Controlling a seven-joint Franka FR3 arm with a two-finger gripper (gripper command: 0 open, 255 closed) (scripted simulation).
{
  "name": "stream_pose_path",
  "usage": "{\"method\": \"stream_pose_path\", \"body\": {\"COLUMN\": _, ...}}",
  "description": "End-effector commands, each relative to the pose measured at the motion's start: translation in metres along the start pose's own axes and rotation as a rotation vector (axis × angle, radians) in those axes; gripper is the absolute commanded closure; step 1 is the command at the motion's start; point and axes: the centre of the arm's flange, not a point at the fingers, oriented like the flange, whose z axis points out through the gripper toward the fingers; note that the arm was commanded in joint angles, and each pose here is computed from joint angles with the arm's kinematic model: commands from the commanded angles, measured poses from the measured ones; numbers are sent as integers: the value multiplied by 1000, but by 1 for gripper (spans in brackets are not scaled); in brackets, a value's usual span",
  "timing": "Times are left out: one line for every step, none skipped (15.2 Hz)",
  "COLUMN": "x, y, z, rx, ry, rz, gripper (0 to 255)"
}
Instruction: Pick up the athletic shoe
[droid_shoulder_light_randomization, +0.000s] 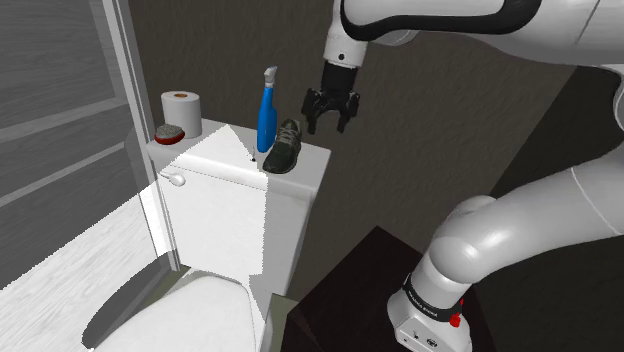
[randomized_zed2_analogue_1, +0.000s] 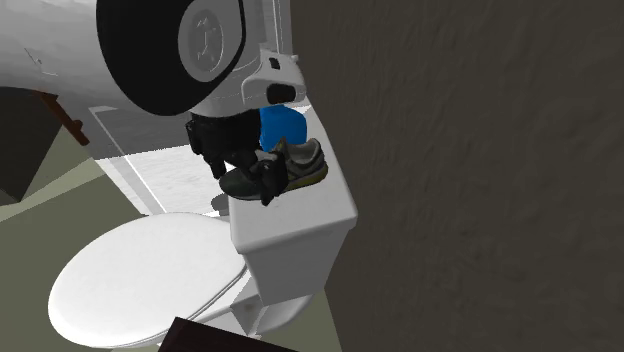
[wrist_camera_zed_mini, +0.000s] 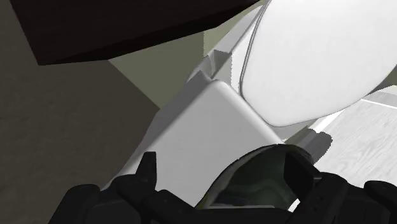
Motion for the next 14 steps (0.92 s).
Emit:
{"method": "stream_pose_path", "body": {"x": 21, "y": -10, "z": 9, "rx": 8, "ry": 7, "rz": 121, "gripper": 0}}
{"method": "stream_pose_path", "body": {"x": 32, "y": -15, "z": 13, "rx": 12, "ry": 10, "rz": 177, "gripper": 0}}
{"method": "stream_pose_path", "body": {"x": 44, "y": -19, "z": 16, "rx": 15, "ry": 13, "rz": 234, "gripper": 0}}
{"method": "stream_pose_path", "body": {"x": 55, "y": -22, "z": 19, "rx": 19, "ry": 16, "rz": 290, "gripper": 0}}
{"method": "stream_pose_path", "body": {"x": 67, "y": -25, "z": 22, "rx": 22, "ry": 19, "rz": 346, "gripper": 0}}
{"method": "stream_pose_path", "body": {"x": 79, "y": -27, "z": 26, "rx": 26, "ry": 22, "rz": 402, "gripper": 0}}
{"method": "stream_pose_path", "body": {"x": 91, "y": -28, "z": 29, "rx": 29, "ry": 25, "rz": 459, "gripper": 0}}
{"method": "stream_pose_path", "body": {"x": 103, "y": -29, "z": 32, "rx": 33, "ry": 28, "rz": 515, "gripper": 0}}
{"method": "stream_pose_path", "body": {"x": 115, "y": -29, "z": 35, "rx": 36, "ry": 32, "rz": 571, "gripper": 0}}
{"method": "stream_pose_path", "body": {"x": 123, "y": -29, "z": 37, "rx": 38, "ry": 33, "rz": 605, "gripper": 0}}
{"method": "stream_pose_path", "body": {"x": 123, "y": -29, "z": 42, "rx": 38, "ry": 33, "rz": 605, "gripper": 0}}
{"method": "stream_pose_path", "body": {"x": 123, "y": -28, "z": 47, "rx": 38, "ry": 33, "rz": 605, "gripper": 0}}
{"method": "stream_pose_path", "body": {"x": 123, "y": -28, "z": 53, "rx": 38, "ry": 33, "rz": 605, "gripper": 0}}
{"method": "stream_pose_path", "body": {"x": 123, "y": -28, "z": 58, "rx": 38, "ry": 33, "rz": 605, "gripper": 0}}
